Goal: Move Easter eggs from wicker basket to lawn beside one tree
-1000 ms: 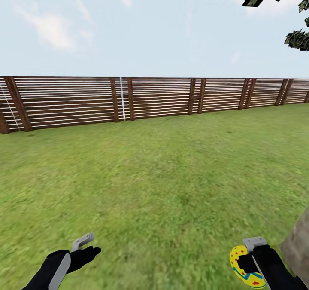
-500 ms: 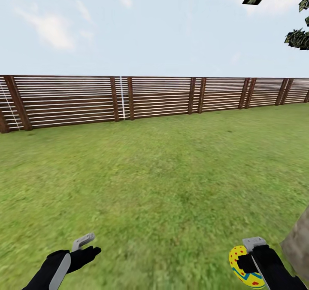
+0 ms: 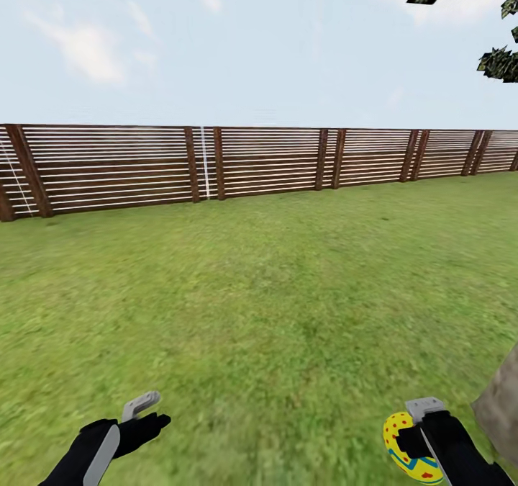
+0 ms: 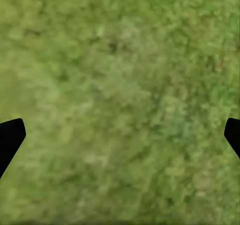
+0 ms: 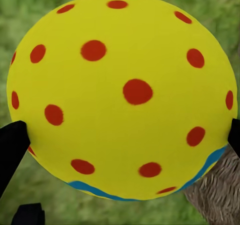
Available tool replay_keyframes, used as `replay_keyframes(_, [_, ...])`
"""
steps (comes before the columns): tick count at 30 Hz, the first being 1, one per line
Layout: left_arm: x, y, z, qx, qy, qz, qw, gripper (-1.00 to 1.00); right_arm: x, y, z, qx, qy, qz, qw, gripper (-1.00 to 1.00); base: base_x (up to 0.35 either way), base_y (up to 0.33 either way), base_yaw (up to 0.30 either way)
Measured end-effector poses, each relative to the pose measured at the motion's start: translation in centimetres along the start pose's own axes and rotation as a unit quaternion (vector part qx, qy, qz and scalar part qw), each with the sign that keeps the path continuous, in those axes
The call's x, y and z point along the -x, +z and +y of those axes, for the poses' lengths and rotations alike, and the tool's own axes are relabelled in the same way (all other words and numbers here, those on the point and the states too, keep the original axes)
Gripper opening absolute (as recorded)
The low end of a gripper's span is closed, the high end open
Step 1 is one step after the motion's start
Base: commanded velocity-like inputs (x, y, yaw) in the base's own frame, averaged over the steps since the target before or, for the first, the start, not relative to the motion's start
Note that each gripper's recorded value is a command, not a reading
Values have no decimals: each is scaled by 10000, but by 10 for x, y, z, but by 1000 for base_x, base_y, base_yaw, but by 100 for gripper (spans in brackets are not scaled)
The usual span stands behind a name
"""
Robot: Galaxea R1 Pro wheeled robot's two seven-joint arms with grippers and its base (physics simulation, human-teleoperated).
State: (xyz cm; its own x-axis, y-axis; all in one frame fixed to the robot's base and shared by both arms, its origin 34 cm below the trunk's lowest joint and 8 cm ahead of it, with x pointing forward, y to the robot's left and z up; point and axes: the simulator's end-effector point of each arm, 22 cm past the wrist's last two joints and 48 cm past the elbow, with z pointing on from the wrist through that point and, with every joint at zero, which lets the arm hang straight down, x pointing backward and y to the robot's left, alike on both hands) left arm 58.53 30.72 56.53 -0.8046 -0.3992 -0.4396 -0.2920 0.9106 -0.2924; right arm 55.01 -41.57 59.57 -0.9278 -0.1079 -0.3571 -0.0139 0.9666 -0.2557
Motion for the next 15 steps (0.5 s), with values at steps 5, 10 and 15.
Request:
replay_keyframes(5, [-5,7,3,1,1,-2,10000,100,-5,8,3,2,-5,6,10000,-100,0,0,0])
replay_keyframes(10, [-8,14,9,5,-14,-20,10000,100,-9,17,9,25,-9,4,10000,-100,0,0,0])
replay_keyframes(15, [-12,21,11,-4,-16,-29,10000,100,-13,25,17,57,-7,0,10000,-100,0,0,0])
